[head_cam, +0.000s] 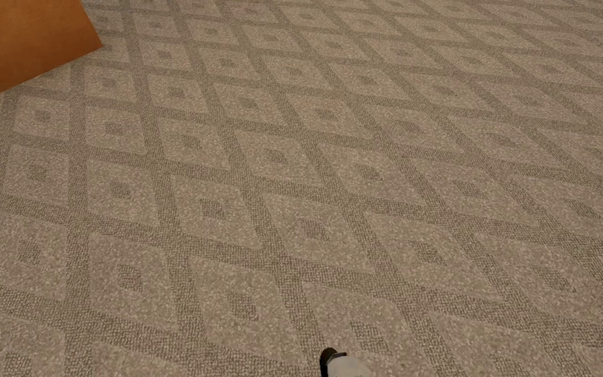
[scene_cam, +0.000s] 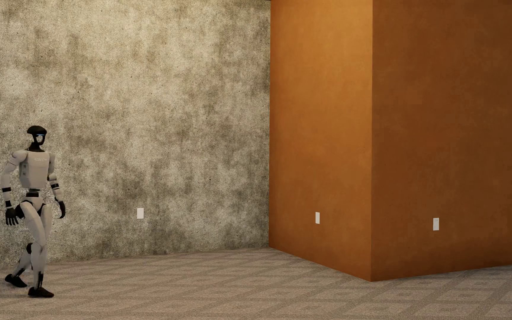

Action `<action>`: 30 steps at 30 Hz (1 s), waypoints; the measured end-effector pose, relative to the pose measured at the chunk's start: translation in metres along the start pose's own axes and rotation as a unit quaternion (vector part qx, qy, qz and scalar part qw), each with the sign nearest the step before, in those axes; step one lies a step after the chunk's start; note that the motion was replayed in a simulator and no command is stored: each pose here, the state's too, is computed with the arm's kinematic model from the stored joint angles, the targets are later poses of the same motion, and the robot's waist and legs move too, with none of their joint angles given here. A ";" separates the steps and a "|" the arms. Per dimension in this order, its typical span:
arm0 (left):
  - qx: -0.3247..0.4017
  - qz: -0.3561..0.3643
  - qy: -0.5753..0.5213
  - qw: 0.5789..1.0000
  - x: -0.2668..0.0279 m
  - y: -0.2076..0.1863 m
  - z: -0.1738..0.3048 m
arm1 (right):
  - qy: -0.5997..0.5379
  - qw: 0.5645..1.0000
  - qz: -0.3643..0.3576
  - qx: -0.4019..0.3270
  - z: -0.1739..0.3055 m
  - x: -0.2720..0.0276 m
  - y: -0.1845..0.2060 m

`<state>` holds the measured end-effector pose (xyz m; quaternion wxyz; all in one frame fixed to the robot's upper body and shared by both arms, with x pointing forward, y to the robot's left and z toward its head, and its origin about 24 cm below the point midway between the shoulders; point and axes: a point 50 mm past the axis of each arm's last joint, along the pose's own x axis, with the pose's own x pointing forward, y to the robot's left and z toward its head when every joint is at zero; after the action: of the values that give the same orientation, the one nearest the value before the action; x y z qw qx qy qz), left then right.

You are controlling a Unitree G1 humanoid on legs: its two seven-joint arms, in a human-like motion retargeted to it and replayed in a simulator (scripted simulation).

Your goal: Avoid corner

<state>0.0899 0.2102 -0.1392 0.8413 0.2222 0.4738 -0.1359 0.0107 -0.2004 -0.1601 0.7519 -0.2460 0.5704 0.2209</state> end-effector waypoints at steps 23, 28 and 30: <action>-0.036 -0.034 0.193 0.980 -0.039 -0.039 -0.103 | -0.073 0.993 -0.078 0.055 0.046 0.005 -0.050; -0.035 -0.007 0.078 0.996 -0.017 -0.017 -0.048 | -0.003 0.999 -0.014 0.036 0.008 0.005 -0.003; -0.034 0.011 0.029 0.999 -0.009 -0.003 -0.022 | 0.019 0.999 -0.002 0.038 -0.009 0.000 0.007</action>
<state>0.0674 0.2190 -0.1418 0.8355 0.2021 0.5003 -0.1040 -0.0005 -0.2003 -0.1627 0.7500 -0.2231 0.5921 0.1926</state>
